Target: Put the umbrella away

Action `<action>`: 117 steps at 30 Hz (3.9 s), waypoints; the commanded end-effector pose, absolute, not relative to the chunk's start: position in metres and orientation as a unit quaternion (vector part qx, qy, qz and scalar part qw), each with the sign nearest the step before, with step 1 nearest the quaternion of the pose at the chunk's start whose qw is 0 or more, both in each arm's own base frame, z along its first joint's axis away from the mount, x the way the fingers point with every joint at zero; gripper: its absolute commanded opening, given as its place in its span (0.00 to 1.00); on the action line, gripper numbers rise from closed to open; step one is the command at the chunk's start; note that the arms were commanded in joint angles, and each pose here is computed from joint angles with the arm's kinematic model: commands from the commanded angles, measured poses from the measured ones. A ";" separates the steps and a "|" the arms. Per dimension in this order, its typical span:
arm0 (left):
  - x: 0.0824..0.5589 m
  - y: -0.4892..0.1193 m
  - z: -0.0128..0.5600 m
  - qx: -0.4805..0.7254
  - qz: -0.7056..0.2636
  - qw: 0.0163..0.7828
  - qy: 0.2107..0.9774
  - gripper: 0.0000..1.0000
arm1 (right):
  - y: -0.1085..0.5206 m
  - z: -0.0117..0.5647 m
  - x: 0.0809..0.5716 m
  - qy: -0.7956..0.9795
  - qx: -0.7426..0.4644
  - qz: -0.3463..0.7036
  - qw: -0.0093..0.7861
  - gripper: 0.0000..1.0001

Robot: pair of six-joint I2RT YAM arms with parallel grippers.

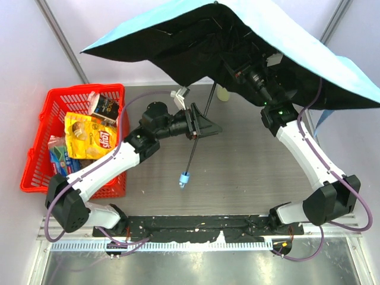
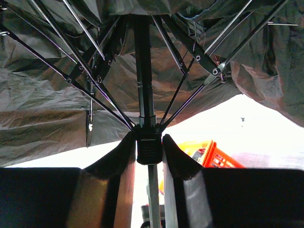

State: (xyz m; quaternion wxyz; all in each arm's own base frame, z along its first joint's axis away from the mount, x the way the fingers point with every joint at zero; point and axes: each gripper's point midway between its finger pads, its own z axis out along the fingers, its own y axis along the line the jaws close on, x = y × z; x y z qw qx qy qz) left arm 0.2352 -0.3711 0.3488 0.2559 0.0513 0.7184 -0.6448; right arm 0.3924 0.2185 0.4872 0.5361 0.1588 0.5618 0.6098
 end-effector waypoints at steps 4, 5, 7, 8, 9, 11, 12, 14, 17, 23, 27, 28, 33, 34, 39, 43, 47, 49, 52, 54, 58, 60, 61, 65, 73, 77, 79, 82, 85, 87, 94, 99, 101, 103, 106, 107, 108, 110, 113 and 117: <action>0.223 -0.357 0.317 0.048 -0.606 0.248 0.754 0.35 | 0.188 0.572 0.381 0.460 0.132 0.655 0.585 0.01; 0.222 -0.355 0.315 0.047 -0.600 0.248 0.759 0.32 | 0.186 0.571 0.383 0.463 0.133 0.648 0.590 0.01; 0.219 -0.352 0.314 0.052 -0.596 0.250 0.761 0.22 | 0.182 0.570 0.388 0.469 0.135 0.644 0.588 0.01; 0.219 -0.351 0.313 0.055 -0.594 0.254 0.762 0.13 | 0.178 0.572 0.390 0.473 0.138 0.641 0.589 0.01; 0.220 -0.351 0.316 0.058 -0.593 0.261 0.759 0.07 | 0.179 0.570 0.392 0.483 0.133 0.634 0.589 0.01; 0.226 -0.349 0.322 0.059 -0.579 0.274 0.766 0.00 | 0.178 0.568 0.396 0.505 0.137 0.614 0.591 0.01; 0.231 -0.349 0.330 0.058 -0.574 0.286 0.765 0.00 | 0.180 0.559 0.399 0.524 0.143 0.605 0.582 0.01; 0.245 -0.349 0.353 0.052 -0.567 0.317 0.759 0.00 | 0.189 0.546 0.397 0.536 0.151 0.616 0.557 0.01; 0.267 -0.350 0.394 0.044 -0.567 0.358 0.741 0.00 | 0.251 0.492 0.365 0.585 0.134 0.627 0.497 0.01; 0.278 -0.349 0.442 0.048 -0.572 0.395 0.717 0.00 | 0.295 0.421 0.285 0.590 0.140 0.657 0.447 0.01; 0.268 -0.357 0.421 0.045 -0.587 0.369 0.719 0.00 | 0.268 0.429 0.294 0.580 0.152 0.643 0.477 0.01; 0.267 -0.358 0.413 0.040 -0.586 0.362 0.724 0.00 | 0.260 0.433 0.303 0.572 0.165 0.646 0.477 0.01; 0.264 -0.360 0.393 0.034 -0.579 0.347 0.737 0.00 | 0.251 0.438 0.321 0.557 0.182 0.667 0.460 0.01; 0.264 -0.360 0.389 0.036 -0.573 0.344 0.742 0.00 | 0.248 0.435 0.323 0.554 0.189 0.669 0.458 0.01; 0.251 -0.364 0.361 0.048 -0.578 0.302 0.756 0.46 | 0.227 0.441 0.336 0.540 0.197 0.666 0.476 0.01; 0.236 -0.357 0.321 0.041 -0.571 0.269 0.774 0.54 | 0.212 0.450 0.353 0.537 0.196 0.653 0.498 0.01; 0.230 -0.365 0.312 0.036 -0.584 0.250 0.771 0.44 | 0.215 0.451 0.357 0.542 0.182 0.649 0.502 0.01; 0.233 -0.370 0.313 0.040 -0.582 0.247 0.774 0.29 | 0.215 0.448 0.355 0.545 0.179 0.644 0.506 0.01; 0.244 -0.371 0.322 0.047 -0.563 0.271 0.779 0.07 | 0.211 0.440 0.353 0.563 0.179 0.622 0.514 0.01; 0.256 -0.371 0.333 0.048 -0.550 0.296 0.780 0.00 | 0.215 0.428 0.343 0.571 0.180 0.619 0.508 0.01; 0.276 -0.369 0.356 0.040 -0.540 0.343 0.767 0.00 | 0.244 0.376 0.305 0.605 0.184 0.612 0.474 0.01; 0.279 -0.371 0.361 0.039 -0.540 0.350 0.764 0.00 | 0.264 0.349 0.278 0.618 0.186 0.621 0.444 0.01; 0.279 -0.373 0.361 0.039 -0.544 0.348 0.763 0.00 | 0.264 0.357 0.275 0.605 0.188 0.636 0.441 0.01; 0.267 -0.378 0.349 0.044 -0.559 0.320 0.764 0.00 | 0.249 0.371 0.294 0.610 0.187 0.593 0.492 0.01; 0.198 -0.346 0.327 0.155 -0.570 0.316 0.743 0.83 | 0.201 0.420 0.345 0.577 0.108 0.583 0.561 0.01; 0.151 -0.308 0.326 0.245 -0.552 0.336 0.723 0.83 | 0.188 0.449 0.324 0.529 -0.052 0.543 0.650 0.01; 0.130 -0.289 0.346 0.288 -0.549 0.365 0.694 0.69 | 0.187 0.447 0.317 0.532 -0.114 0.501 0.672 0.01; 0.124 -0.263 0.388 0.316 -0.514 0.448 0.660 0.61 | 0.193 0.443 0.302 0.516 -0.203 0.462 0.692 0.01; 0.141 -0.236 0.446 0.268 -0.469 0.552 0.635 0.62 | 0.202 0.426 0.286 0.510 -0.273 0.457 0.675 0.01; 0.173 -0.206 0.479 0.132 -0.438 0.611 0.646 0.69 | 0.207 0.421 0.266 0.486 -0.313 0.467 0.668 0.01; 0.218 -0.194 0.521 -0.020 -0.414 0.617 0.669 1.00 | 0.210 0.390 0.222 0.455 -0.372 0.491 0.643 0.01; 0.214 -0.271 0.519 0.110 -0.523 0.532 0.656 1.00 | 0.211 0.397 0.200 0.434 -0.392 0.507 0.633 0.01; 0.202 -0.288 0.514 0.150 -0.568 0.508 0.630 1.00 | 0.212 0.405 0.194 0.421 -0.399 0.519 0.629 0.01; 0.201 -0.291 0.505 0.159 -0.576 0.510 0.619 1.00 | 0.212 0.412 0.188 0.408 -0.402 0.534 0.621 0.01; 0.214 -0.279 0.490 0.130 -0.552 0.525 0.635 1.00 | 0.213 0.420 0.182 0.393 -0.407 0.552 0.612 0.01; 0.216 -0.275 0.488 0.117 -0.553 0.527 0.635 1.00 | 0.214 0.421 0.182 0.391 -0.408 0.556 0.610 0.01; 0.216 -0.276 0.490 0.115 -0.563 0.525 0.627 1.00 | 0.214 0.423 0.181 0.386 -0.412 0.560 0.606 0.01; 0.212 -0.287 0.494 0.132 -0.594 0.510 0.609 1.00 | 0.216 0.423 0.181 0.387 -0.416 0.570 0.594 0.01; 0.197 -0.302 0.502 0.182 -0.634 0.477 0.582 1.00 | 0.216 0.425 0.186 0.388 -0.409 0.574 0.594 0.01; 0.197 -0.272 0.507 0.154 -0.598 0.543 0.569 1.00 | 0.216 0.425 0.203 0.397 -0.388 0.564 0.612 0.01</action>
